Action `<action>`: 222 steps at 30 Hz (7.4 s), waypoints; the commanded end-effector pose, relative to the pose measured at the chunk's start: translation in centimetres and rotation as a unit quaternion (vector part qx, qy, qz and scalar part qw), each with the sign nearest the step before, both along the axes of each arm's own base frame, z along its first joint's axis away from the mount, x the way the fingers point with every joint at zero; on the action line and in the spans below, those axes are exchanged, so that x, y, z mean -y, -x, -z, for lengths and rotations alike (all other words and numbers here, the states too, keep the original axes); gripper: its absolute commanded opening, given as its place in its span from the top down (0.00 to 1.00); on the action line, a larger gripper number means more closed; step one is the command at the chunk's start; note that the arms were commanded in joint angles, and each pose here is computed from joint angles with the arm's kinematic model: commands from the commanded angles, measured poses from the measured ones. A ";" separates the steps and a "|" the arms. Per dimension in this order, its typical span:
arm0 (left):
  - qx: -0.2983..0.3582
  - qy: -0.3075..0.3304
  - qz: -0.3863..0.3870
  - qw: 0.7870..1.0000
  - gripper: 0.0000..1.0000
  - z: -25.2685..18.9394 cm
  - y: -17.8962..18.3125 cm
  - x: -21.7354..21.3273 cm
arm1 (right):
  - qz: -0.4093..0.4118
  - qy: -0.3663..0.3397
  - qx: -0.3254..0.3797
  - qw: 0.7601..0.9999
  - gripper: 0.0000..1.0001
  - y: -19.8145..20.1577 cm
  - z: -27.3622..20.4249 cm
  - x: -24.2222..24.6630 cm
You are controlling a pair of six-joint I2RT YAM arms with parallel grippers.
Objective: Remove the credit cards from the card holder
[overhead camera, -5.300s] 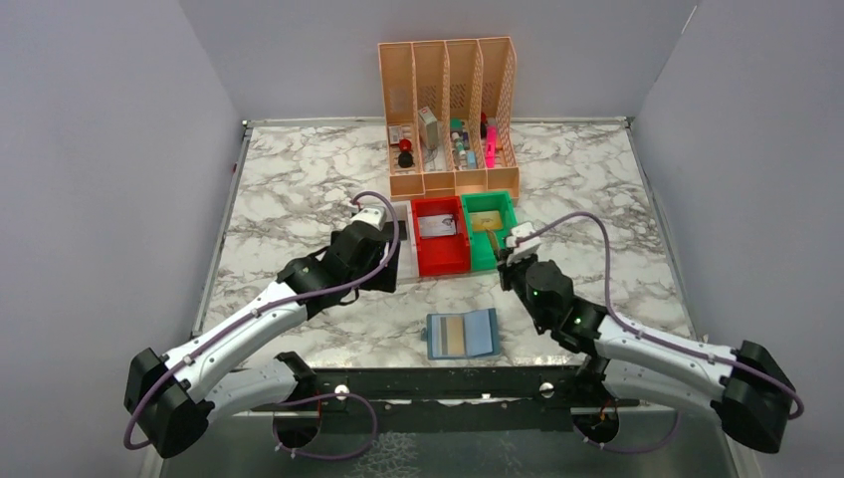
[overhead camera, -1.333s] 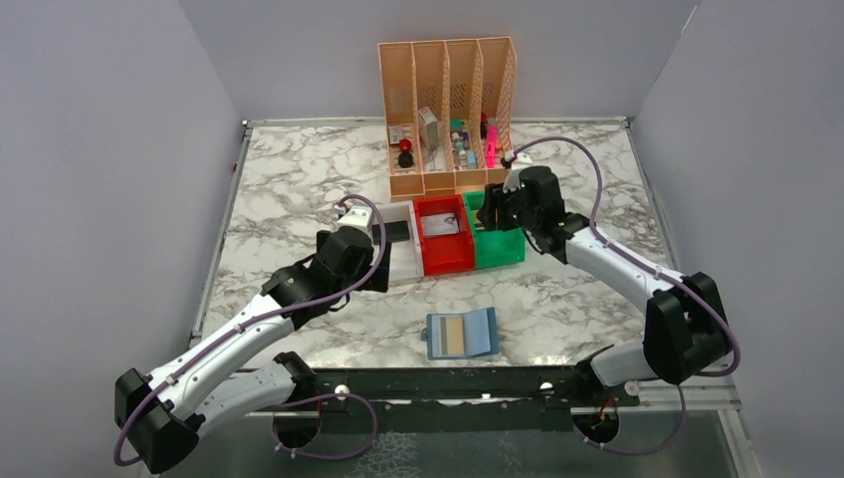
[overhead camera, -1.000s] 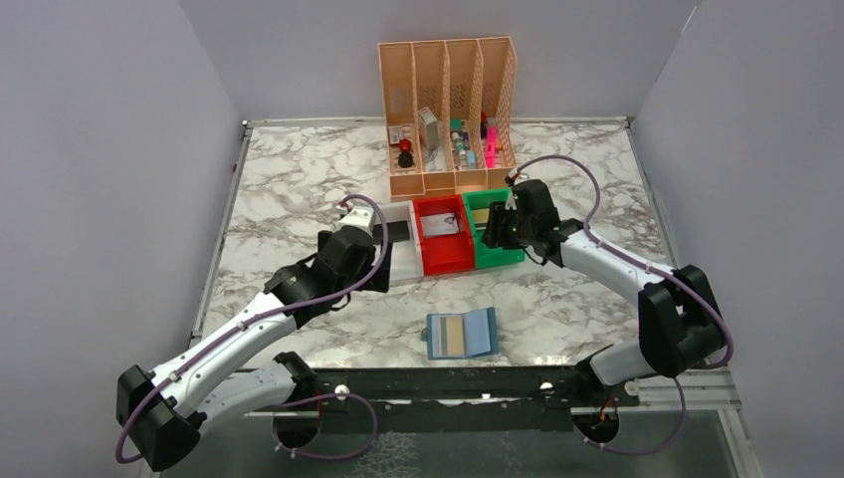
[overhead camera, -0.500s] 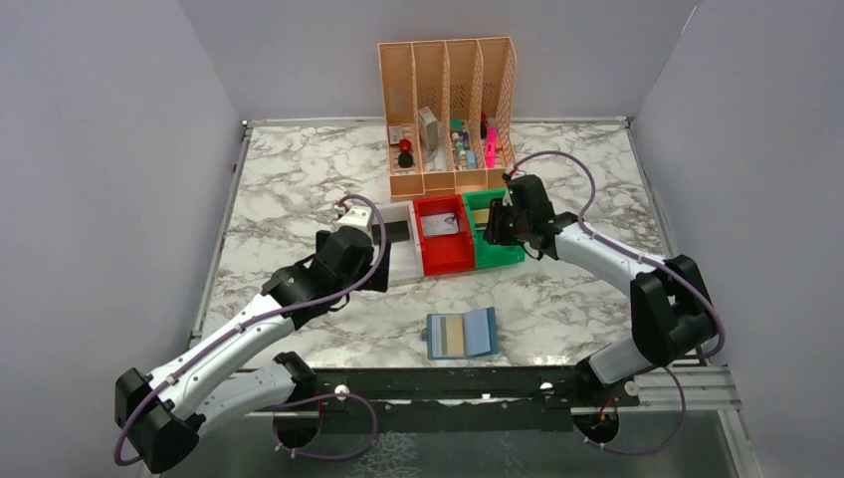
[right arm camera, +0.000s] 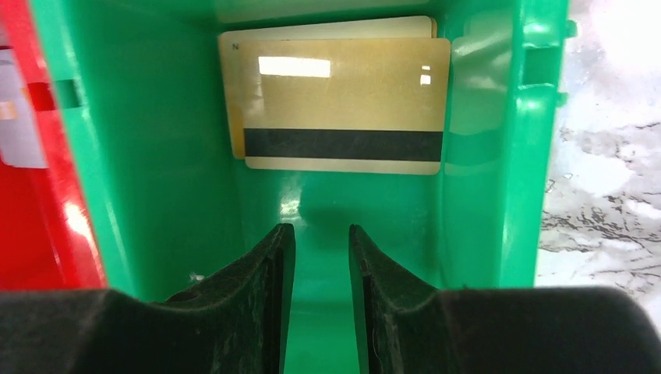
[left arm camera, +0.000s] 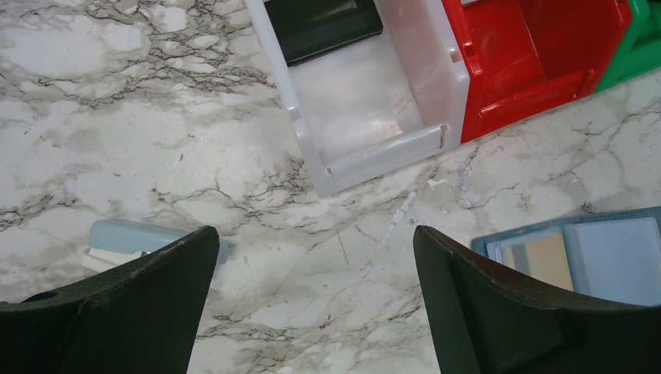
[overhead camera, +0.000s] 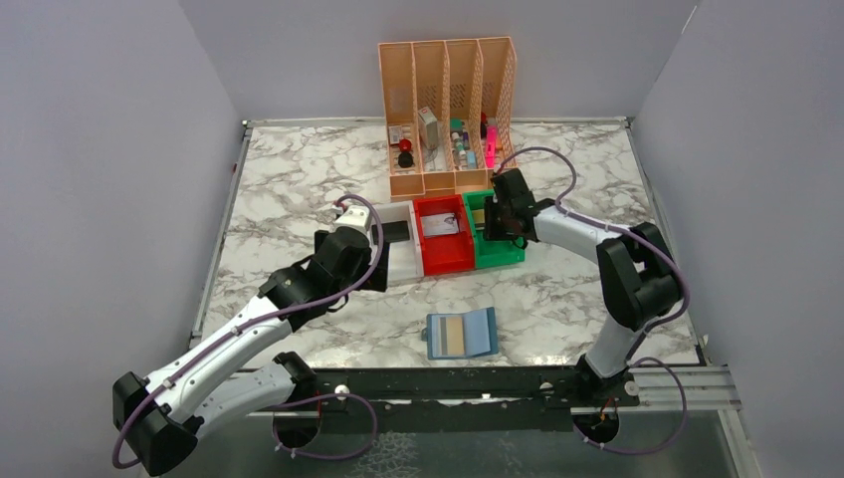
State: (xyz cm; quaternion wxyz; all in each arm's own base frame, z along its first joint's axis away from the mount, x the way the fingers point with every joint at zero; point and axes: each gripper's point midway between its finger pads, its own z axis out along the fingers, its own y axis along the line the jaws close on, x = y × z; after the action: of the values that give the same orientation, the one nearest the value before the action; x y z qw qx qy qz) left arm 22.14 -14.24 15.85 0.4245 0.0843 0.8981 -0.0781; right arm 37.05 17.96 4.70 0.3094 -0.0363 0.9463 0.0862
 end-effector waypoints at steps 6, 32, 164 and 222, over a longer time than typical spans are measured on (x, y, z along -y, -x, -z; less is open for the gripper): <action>0.010 0.008 0.005 1.000 0.01 -0.4 -0.1 0.1 | 0.017 0.029 -0.008 0.999 0.64 -2.1 1.8 0.3; 0.004 0.004 0.006 1.000 0.01 0.0 -0.1 0.2 | -0.002 0.006 0.020 1.000 0.59 -2.5 -0.9 -0.5; -0.168 0.366 0.125 0.907 0.31 6.3 9.5 16.6 | -0.061 -0.259 0.014 0.964 0.98 22.9 -0.3 -10.2; -0.183 0.353 0.194 0.897 0.46 6.6 9.8 21.3 | -0.030 -0.284 0.010 0.958 0.96 23.1 0.1 -8.7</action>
State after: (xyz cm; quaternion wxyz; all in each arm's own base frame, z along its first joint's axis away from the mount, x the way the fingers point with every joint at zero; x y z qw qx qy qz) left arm 12.79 -33.99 7.16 0.2266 0.0542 0.8618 -0.4507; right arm 13.57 27.01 4.45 0.3037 0.0090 0.8826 0.3588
